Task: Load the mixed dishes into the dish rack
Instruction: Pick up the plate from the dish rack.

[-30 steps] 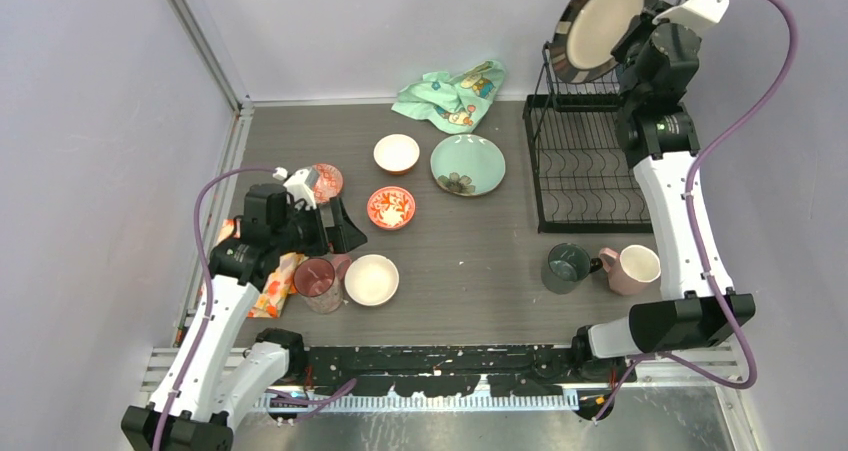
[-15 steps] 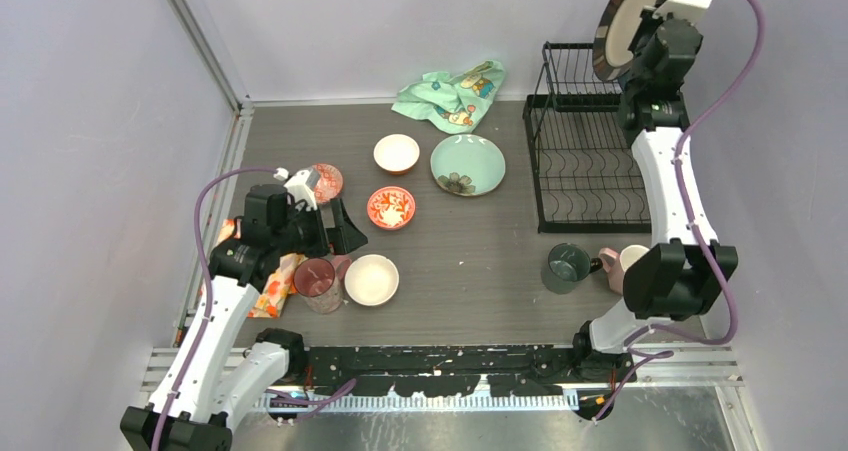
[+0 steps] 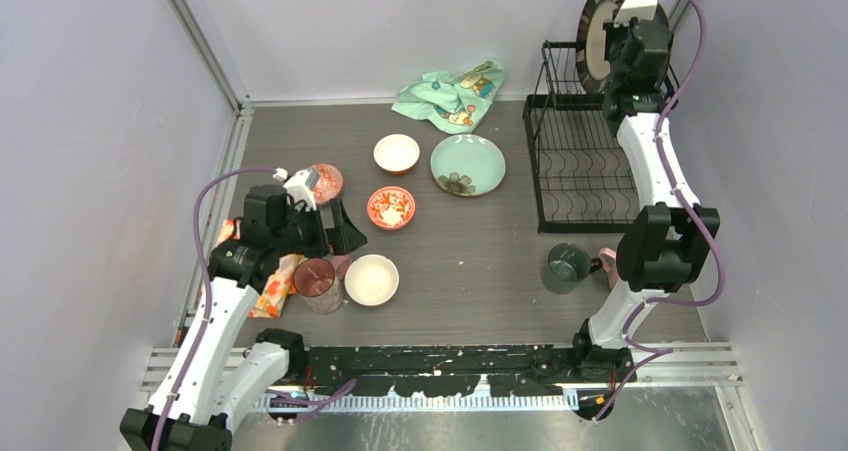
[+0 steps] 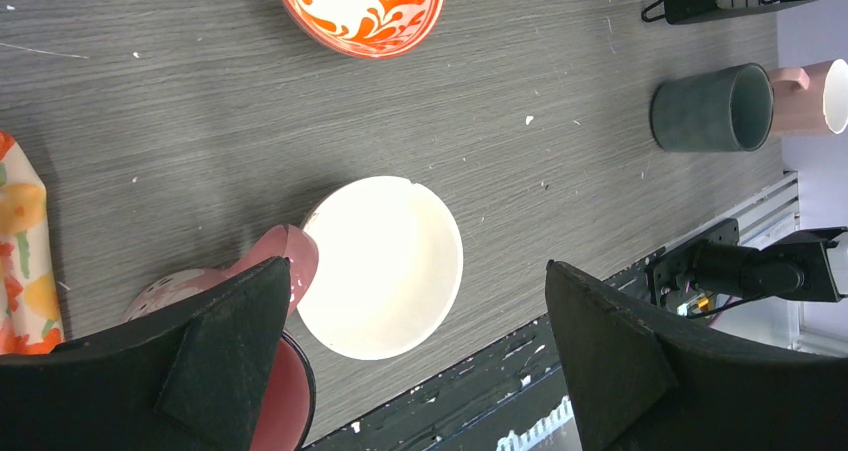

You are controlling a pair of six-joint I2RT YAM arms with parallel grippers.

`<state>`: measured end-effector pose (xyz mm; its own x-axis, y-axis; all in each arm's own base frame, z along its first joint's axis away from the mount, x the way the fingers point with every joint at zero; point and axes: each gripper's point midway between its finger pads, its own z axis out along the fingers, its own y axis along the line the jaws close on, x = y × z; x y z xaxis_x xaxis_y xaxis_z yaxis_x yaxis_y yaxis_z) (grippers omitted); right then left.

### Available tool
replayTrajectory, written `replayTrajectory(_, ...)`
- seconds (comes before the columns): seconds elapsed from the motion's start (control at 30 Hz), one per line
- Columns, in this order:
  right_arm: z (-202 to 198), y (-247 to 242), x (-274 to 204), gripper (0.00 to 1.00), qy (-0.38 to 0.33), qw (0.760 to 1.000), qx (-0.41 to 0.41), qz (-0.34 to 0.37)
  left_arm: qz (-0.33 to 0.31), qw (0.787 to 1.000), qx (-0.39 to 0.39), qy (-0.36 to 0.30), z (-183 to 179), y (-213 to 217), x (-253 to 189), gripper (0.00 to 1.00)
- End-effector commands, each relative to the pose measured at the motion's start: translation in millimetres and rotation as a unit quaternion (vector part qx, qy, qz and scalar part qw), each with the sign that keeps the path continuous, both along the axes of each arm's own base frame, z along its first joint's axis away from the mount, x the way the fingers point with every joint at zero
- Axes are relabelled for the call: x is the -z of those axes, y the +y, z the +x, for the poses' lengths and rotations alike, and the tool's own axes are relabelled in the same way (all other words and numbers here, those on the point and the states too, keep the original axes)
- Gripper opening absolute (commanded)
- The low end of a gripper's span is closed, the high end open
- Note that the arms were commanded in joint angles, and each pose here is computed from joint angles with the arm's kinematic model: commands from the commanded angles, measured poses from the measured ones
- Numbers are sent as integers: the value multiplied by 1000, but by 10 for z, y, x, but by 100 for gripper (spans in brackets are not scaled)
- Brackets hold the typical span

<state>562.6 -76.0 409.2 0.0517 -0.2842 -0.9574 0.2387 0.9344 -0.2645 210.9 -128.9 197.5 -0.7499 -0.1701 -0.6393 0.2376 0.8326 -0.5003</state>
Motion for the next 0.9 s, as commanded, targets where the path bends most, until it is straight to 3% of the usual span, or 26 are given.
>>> replayTrajectory(0.0, -480, 60, -1566, 1, -210, 977, -8, -47, 4, 1000, 7, -15, 11, -2, -32, 100)
replayTrajectory(0.37, -744, -17, -1909, 1, -232, 970, 10, -78, 4, 1000, 6, -16, 11, 0, -34, 100)
replayTrajectory(0.87, -741, -261, -1614, 0, -195, 976, 29, -93, 3, 1000, 6, -17, 8, -3, -36, 100)
